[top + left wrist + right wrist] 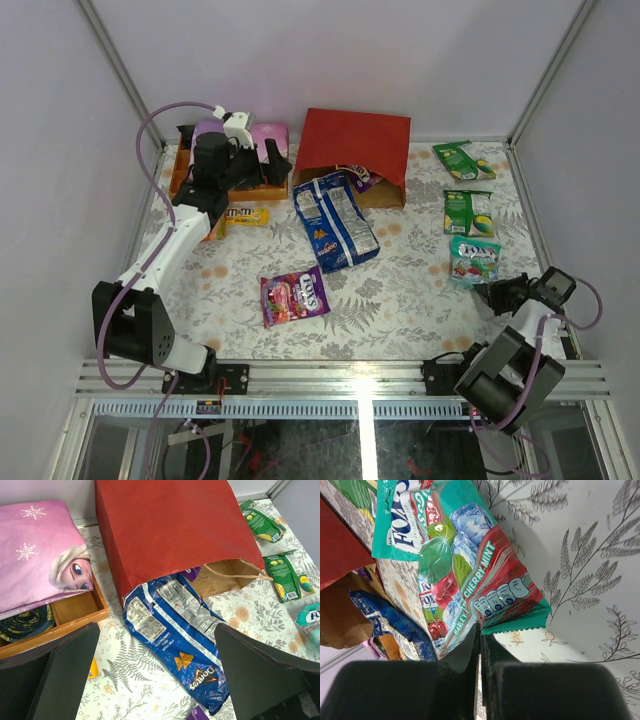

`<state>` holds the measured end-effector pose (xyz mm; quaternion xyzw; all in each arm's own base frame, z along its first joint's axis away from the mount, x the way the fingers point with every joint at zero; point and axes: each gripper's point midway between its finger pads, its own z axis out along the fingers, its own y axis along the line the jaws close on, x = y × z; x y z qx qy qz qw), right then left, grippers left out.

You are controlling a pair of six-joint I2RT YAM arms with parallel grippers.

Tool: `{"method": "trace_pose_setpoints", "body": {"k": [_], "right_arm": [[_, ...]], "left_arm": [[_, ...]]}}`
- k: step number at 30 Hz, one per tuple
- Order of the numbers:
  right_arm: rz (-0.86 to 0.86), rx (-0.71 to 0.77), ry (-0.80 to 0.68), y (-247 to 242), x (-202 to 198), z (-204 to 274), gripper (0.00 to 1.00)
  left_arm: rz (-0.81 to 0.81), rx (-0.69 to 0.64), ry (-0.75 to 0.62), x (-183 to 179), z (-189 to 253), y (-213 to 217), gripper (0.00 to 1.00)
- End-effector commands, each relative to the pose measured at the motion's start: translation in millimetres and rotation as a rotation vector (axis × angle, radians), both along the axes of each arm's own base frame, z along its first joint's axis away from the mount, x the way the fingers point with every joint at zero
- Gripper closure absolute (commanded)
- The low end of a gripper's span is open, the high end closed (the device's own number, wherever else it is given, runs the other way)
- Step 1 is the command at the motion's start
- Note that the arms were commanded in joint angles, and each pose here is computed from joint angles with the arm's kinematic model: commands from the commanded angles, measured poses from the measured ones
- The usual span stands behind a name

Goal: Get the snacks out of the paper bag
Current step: Place the snack at the center of the board.

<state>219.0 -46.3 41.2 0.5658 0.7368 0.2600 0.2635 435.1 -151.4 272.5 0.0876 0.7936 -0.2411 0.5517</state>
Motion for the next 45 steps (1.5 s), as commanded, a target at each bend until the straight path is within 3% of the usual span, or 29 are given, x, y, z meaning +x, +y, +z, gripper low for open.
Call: {"method": "trace_pose_setpoints", "body": {"k": [1, 6, 8, 9, 10, 11, 12, 13, 17, 20, 26, 28, 31, 33, 45], "right_arm": [[0.018, -0.124, -0.018, -31.5, 11.8, 12.1, 1.00], [0.060, -0.169, 0.017, -40.5, 11.1, 8.0, 0.99], [0.074, -0.177, 0.025, -40.8, 10.0, 6.3, 0.93], [0.080, -0.182, 0.024, -40.5, 9.7, 7.1, 0.83], [0.083, -0.189, 0.016, -40.4, 9.6, 9.1, 0.63], [0.080, -0.206, 0.003, -40.9, 9.9, 13.2, 0.19], [0.069, -0.235, -0.011, -43.6, 10.1, 19.4, 0.04], [0.048, -0.266, -0.024, -47.0, 10.0, 26.9, 0.00], [-0.062, -0.396, -0.082, -63.2, 8.6, 65.0, 0.01], [-0.090, -0.371, -0.088, -65.7, 13.1, 65.7, 0.01], [-0.046, -0.351, -0.227, -60.8, 41.4, 87.6, 0.18], [-0.010, -0.375, -0.291, -56.6, 54.6, 96.4, 0.38], [0.020, -0.398, -0.367, -55.3, 69.6, 102.4, 0.82], [0.035, -0.327, -0.387, -48.3, 75.5, 94.9, 0.99], [-0.033, 0.130, -0.364, -10.3, 77.9, -22.8, 1.00]], "left_arm": [[0.024, 0.026, -0.035, 7.0, 8.8, 6.7, 0.00], [0.023, 0.027, -0.030, 8.0, 6.9, 6.4, 0.00], [0.023, 0.026, -0.030, 8.6, 6.8, 6.7, 0.00], [0.023, 0.027, -0.030, 8.3, 6.6, 6.6, 0.00], [0.023, 0.027, -0.028, 8.8, 5.7, 6.4, 0.00], [0.023, 0.027, -0.026, 9.0, 5.0, 6.2, 0.00], [0.023, 0.027, -0.026, 8.9, 4.8, 6.2, 0.00], [0.023, 0.027, -0.024, 9.2, 4.3, 6.3, 0.00], [0.016, 0.023, -0.023, 9.0, 4.9, 4.6, 0.00], [0.009, 0.016, -0.030, 8.8, 7.8, 3.4, 0.00], [-0.005, 0.006, -0.029, 7.2, 9.0, 1.0, 0.00], [-0.008, 0.003, -0.030, 6.4, 9.0, 0.3, 0.00], [-0.007, 0.004, -0.033, 6.2, 8.7, 0.4, 0.00], [0.001, 0.007, -0.033, 7.0, 7.8, 1.7, 0.00], [0.029, 0.025, -0.022, 10.6, -0.8, 11.1, 0.00]]}}
